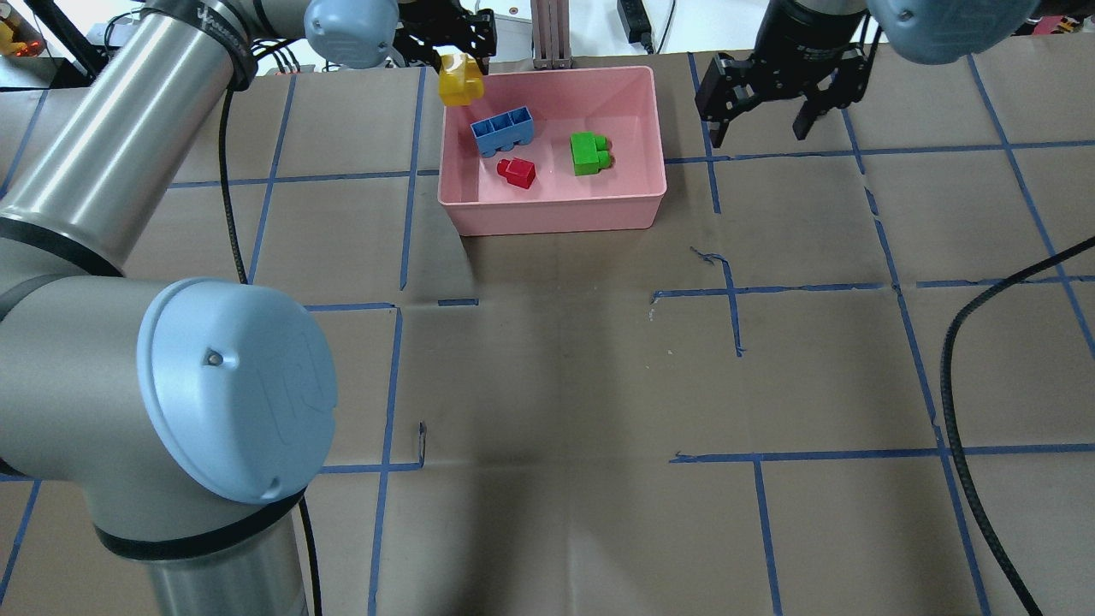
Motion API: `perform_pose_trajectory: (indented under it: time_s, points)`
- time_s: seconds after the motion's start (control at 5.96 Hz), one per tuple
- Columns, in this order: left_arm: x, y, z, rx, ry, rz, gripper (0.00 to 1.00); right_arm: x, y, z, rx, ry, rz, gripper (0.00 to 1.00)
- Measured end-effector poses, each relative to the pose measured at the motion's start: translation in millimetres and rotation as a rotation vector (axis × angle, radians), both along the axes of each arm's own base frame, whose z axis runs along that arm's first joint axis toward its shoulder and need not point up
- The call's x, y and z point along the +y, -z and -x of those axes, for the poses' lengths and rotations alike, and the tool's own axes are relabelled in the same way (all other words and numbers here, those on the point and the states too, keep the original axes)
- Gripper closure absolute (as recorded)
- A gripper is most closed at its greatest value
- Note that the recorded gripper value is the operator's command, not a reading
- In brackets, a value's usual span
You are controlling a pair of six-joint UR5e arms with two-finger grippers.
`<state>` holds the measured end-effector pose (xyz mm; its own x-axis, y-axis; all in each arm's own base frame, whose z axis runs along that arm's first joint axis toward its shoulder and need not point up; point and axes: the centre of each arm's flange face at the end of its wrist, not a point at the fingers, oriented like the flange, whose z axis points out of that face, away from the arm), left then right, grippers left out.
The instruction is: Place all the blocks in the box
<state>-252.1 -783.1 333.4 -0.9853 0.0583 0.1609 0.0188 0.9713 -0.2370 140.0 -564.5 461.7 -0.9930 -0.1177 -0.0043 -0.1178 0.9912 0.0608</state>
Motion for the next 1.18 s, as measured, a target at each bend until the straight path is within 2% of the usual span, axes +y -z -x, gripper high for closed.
perform_pose_trajectory:
  time_s: [0.17, 0.34, 0.5, 0.84, 1.18]
  points:
    - [-2.4, 23.2, 20.1, 0.02, -0.033, -0.002, 0.16, 40.2, -9.1, 4.9, 0.056, -0.004, -0.027, 0.0]
    - [-5.7, 40.3, 28.2, 0.028, -0.054, 0.006, 0.02, 73.7, -16.5, 4.2, 0.066, -0.002, -0.022, 0.0]
    - [-7.3, 46.5, 31.1, 0.037, -0.079, 0.014, 0.01, 95.0, -23.2, -5.7, 0.062, -0.017, -0.005, 0.0]
    - [-3.7, 31.8, 31.0, 0.045, -0.1, 0.022, 0.01, 113.0, -24.9, -26.6, 0.061, -0.06, 0.003, 0.0]
    - [19.0, -32.8, 4.8, 0.019, -0.068, -0.011, 0.01, 114.4, -24.0, -29.8, 0.059, -0.066, 0.026, 0.0]
